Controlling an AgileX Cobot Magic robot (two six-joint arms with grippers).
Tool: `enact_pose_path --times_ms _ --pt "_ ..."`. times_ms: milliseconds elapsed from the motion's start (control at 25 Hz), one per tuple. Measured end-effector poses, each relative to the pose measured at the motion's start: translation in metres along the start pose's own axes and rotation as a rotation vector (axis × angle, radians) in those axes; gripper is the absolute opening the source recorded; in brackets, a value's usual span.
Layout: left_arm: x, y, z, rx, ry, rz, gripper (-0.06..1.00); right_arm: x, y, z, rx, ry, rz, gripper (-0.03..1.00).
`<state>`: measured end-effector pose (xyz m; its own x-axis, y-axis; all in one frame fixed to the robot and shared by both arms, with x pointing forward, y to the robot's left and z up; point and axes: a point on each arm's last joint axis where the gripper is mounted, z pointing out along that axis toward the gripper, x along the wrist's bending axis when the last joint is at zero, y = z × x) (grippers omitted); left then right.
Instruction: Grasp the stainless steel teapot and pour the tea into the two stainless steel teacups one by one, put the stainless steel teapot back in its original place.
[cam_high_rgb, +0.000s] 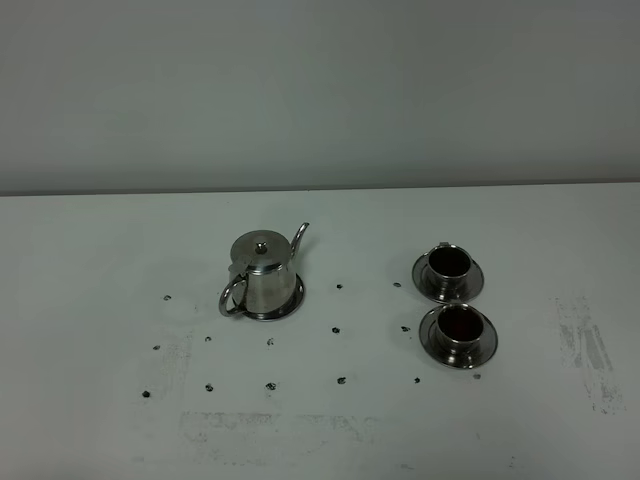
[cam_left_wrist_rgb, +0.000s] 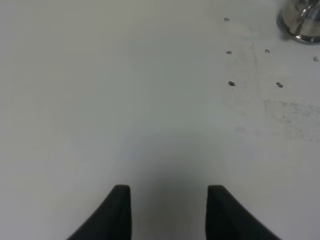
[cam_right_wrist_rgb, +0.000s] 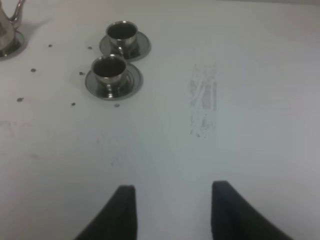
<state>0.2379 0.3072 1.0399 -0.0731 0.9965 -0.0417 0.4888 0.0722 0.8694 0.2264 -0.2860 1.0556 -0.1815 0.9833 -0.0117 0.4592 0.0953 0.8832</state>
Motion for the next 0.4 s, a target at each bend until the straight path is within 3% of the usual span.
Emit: enact_pose_path --times_ms 400 --pt "0.0000 0.0000 0.0000 0.000 0.000 0.000 0.37 0.0000 0.0000 0.0000 0.000 0.000 0.000 0.34"
